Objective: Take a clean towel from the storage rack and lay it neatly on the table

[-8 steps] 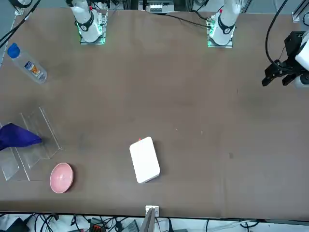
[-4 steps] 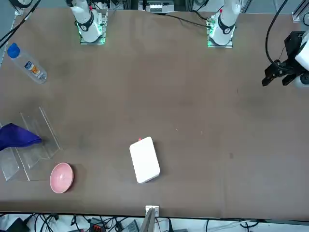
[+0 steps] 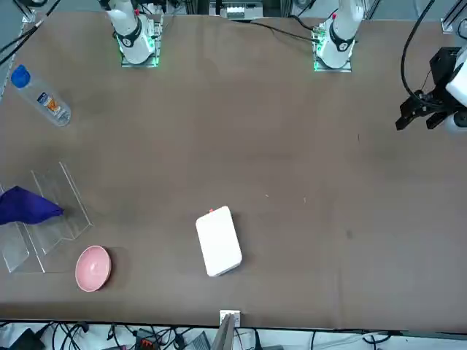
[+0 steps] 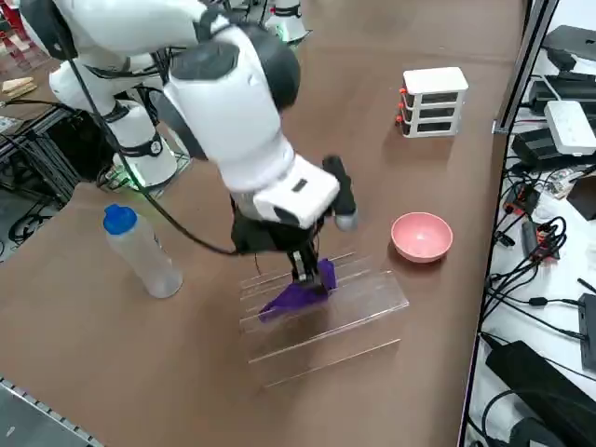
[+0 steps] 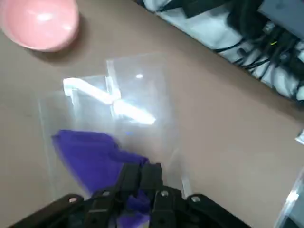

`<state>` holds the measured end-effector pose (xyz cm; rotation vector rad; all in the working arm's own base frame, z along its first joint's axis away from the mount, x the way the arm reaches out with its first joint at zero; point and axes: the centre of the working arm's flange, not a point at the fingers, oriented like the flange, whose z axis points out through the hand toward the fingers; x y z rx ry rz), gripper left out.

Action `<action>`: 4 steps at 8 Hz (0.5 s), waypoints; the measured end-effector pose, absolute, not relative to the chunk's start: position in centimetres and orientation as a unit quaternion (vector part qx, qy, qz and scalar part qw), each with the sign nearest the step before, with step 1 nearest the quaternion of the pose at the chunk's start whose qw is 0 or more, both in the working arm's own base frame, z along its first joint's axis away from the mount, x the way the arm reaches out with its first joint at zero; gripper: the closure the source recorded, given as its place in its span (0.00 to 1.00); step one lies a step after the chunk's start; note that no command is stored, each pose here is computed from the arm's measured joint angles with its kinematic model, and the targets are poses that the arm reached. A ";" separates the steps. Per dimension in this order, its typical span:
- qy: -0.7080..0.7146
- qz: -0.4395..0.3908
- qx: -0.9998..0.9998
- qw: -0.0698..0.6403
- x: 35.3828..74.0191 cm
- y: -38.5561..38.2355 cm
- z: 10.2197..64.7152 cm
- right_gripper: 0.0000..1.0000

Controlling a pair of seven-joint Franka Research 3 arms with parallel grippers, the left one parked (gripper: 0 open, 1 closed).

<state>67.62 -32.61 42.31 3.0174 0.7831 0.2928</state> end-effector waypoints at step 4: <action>0.080 -0.024 0.993 -0.083 63.4 -22.6 49.1 0.96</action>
